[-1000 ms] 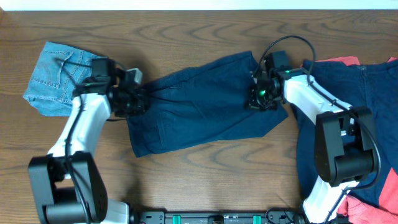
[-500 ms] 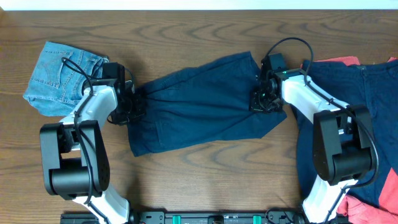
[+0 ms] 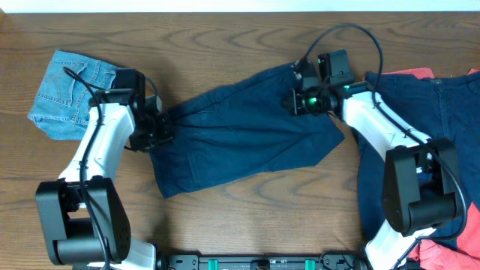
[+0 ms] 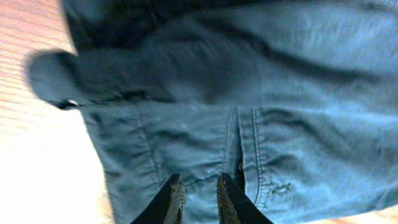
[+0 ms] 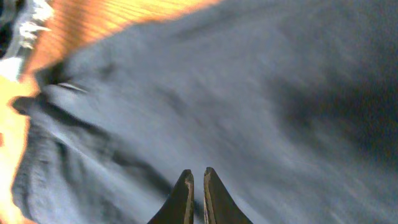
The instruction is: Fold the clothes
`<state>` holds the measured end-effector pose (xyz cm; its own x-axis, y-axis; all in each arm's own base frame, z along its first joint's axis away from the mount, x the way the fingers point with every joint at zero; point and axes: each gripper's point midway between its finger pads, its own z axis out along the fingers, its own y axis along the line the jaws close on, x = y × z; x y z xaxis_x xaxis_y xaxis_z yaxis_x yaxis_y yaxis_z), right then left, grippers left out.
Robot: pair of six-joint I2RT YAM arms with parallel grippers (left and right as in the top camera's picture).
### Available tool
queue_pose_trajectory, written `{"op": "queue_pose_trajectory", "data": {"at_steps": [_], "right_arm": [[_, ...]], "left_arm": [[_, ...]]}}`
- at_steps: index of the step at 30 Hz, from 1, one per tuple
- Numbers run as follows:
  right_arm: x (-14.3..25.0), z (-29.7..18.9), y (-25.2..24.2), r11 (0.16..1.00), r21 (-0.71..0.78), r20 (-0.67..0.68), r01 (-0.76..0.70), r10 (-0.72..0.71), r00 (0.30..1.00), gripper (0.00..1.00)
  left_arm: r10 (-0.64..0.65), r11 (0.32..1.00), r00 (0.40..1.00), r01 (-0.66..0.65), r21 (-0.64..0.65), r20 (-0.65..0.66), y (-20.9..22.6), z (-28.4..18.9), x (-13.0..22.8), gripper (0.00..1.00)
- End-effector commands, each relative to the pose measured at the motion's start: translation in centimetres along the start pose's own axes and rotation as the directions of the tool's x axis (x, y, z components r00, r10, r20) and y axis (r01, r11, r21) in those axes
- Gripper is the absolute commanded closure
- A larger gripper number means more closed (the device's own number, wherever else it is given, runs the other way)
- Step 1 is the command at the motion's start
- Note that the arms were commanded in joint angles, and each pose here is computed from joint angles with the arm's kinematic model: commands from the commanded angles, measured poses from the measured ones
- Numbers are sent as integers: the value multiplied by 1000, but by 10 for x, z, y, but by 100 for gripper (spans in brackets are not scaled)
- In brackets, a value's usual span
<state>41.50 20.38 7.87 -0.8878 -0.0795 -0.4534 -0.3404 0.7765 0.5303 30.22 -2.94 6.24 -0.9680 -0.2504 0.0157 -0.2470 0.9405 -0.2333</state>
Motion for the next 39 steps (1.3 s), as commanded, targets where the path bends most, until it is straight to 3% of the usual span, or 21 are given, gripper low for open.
{"op": "queue_pose_trajectory", "data": {"at_steps": [1, 8, 11, 13, 15, 19, 24, 27, 34, 39], "right_arm": [[13, 27, 32, 996, -93, -47, -2, -3, 999, 94], [49, 93, 58, 989, -144, -116, 36, -53, 992, 97], [54, 116, 41, 998, -55, -106, -41, 35, 994, 99], [49, 126, 9, 985, 93, -42, -145, 150, 988, 99], [38, 126, -37, 914, 263, 106, -309, 291, 951, 99], [7, 123, -68, 891, 236, 250, -389, 331, 910, 99], [-25, 98, -103, 872, 214, 355, -441, 351, 866, 99], [-36, 80, -112, 899, 161, 338, -408, 339, 878, 99], [-67, 4, -56, 980, -73, 262, -183, 196, 945, 98], [-38, -39, -15, 989, -60, 132, -135, 142, 981, 93]], "left_arm": [[-10, 1000, 996, 10, -2, -84, -1, 19, 26, 79], [-46, 999, 984, 41, -33, -170, 10, 56, 66, 79], [-54, 998, 982, 47, -45, -179, 18, 70, 78, 79], [-73, 996, 979, 63, -61, -188, 24, 76, 86, 79], [-108, 990, 975, 88, -106, -195, 33, 80, 94, 79], [-121, 980, 972, 85, -180, -200, 48, 80, 100, 79], [-125, 968, 970, 73, -240, -208, 58, 77, 105, 79], [-125, 967, 971, 72, -246, -205, 59, 77, 104, 80], [-102, 975, 971, 55, -215, -217, 44, 54, 89, 80], [-21, 995, 988, 6, -103, -153, 11, 14, 56, 80]]}}
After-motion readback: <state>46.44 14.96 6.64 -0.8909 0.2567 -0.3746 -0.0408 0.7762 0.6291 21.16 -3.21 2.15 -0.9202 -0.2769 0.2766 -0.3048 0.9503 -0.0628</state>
